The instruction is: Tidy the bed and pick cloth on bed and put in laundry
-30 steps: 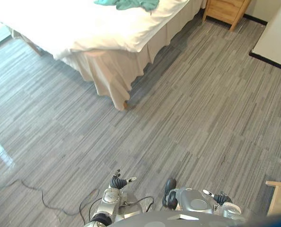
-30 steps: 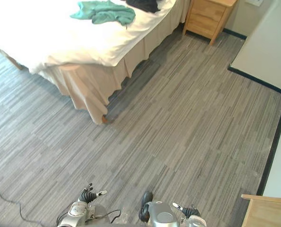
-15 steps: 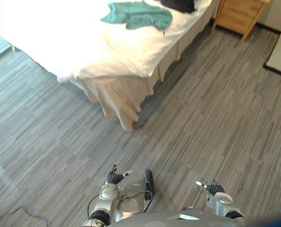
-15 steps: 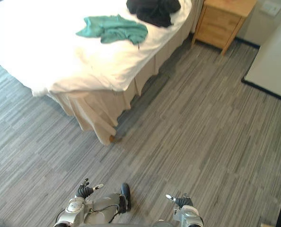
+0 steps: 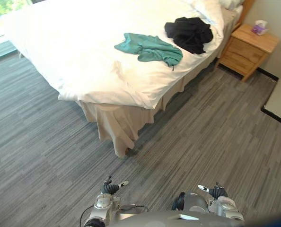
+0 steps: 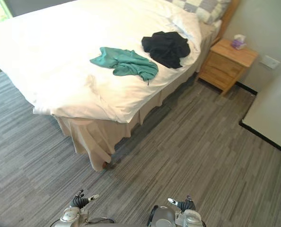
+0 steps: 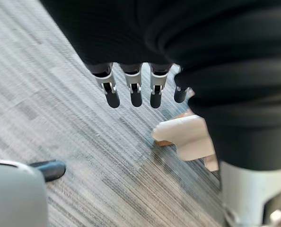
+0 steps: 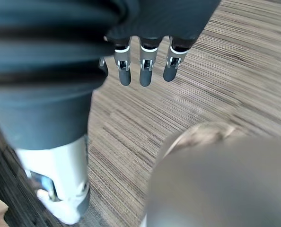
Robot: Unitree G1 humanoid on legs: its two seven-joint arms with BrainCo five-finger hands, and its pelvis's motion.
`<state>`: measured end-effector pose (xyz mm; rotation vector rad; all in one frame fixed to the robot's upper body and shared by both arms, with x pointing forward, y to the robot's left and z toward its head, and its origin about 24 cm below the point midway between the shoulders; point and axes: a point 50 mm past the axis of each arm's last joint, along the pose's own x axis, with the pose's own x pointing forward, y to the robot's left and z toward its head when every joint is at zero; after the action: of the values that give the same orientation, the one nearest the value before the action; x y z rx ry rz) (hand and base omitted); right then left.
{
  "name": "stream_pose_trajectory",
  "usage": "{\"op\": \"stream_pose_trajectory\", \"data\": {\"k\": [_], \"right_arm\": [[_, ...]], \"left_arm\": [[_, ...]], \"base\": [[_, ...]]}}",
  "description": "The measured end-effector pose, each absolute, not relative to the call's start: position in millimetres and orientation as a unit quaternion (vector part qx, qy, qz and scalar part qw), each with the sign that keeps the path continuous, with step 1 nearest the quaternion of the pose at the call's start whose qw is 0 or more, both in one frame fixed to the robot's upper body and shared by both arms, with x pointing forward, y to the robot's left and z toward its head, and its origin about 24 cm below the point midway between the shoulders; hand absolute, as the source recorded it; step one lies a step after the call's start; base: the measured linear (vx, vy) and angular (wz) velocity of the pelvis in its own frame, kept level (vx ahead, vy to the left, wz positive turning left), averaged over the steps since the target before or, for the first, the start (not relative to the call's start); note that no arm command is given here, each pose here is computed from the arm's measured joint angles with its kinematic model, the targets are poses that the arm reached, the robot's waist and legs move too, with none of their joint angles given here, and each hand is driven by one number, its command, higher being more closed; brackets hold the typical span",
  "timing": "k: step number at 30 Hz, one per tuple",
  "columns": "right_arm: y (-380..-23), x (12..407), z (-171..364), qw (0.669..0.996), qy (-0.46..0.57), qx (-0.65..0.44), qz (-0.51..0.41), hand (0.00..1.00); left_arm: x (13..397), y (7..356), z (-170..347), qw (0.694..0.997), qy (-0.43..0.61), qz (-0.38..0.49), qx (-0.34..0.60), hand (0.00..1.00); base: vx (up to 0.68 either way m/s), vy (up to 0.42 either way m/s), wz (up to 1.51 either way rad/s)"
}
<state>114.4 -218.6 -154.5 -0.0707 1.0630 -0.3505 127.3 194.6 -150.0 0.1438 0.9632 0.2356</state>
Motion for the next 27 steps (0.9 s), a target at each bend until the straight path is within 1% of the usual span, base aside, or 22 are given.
{"op": "stream_pose_trajectory", "data": {"k": [1, 4, 11, 16, 19, 21, 24, 26, 27], "right_arm": [[-216.5, 110.0, -156.7, 0.843, 0.513, -0.037, -0.159, 0.00], [-228.8, 112.9, -154.3, 0.840, 0.516, -0.048, -0.164, 0.00], [-228.8, 103.6, -157.0, 0.833, 0.530, -0.061, -0.149, 0.00], [-226.9, 87.7, -161.8, 0.820, 0.549, -0.062, -0.146, 0.00], [-220.8, 89.8, -162.8, 0.822, 0.549, -0.057, -0.139, 0.00], [-223.9, 98.9, -160.3, 0.827, 0.540, -0.059, -0.142, 0.00], [-231.7, 100.0, -158.2, 0.828, 0.537, -0.065, -0.147, 0.00], [-208.8, 103.2, -162.0, 0.833, 0.537, -0.042, -0.126, 0.00], [-206.6, 104.7, -162.0, 0.834, 0.536, -0.040, -0.124, 0.00]], "left_arm": [[127.0, 197.3, -149.7, 0.877, 0.461, 0.117, 0.068, 0.00], [128.5, 180.4, -151.8, 0.879, 0.462, 0.109, 0.045, 0.00], [111.3, 191.4, -156.8, 0.861, 0.482, 0.160, 0.013, 0.00], [112.5, 195.2, -155.1, 0.861, 0.474, 0.183, -0.010, 0.00], [117.6, 198.0, -150.5, 0.872, 0.450, 0.191, -0.018, 0.00], [121.1, 198.3, -148.5, 0.876, 0.442, 0.191, -0.019, 0.00], [118.1, 198.2, -148.9, 0.876, 0.441, 0.194, -0.023, 0.00], [118.3, 212.7, -146.8, 0.875, 0.439, 0.203, -0.007, 0.00], [119.2, 214.3, -146.2, 0.876, 0.437, 0.203, -0.005, 0.00]], "base": [[0.38, -0.407, 0.62], [0.28, -0.339, 0.42], [0.26, -0.228, 0.50], [0.28, -0.122, 1.02], [0.22, -0.014, 0.68], [0.18, 0.114, 0.67], [0.23, 0.252, 0.53], [0.19, 0.127, 0.29], [0.14, 0.044, 0.04]]}}
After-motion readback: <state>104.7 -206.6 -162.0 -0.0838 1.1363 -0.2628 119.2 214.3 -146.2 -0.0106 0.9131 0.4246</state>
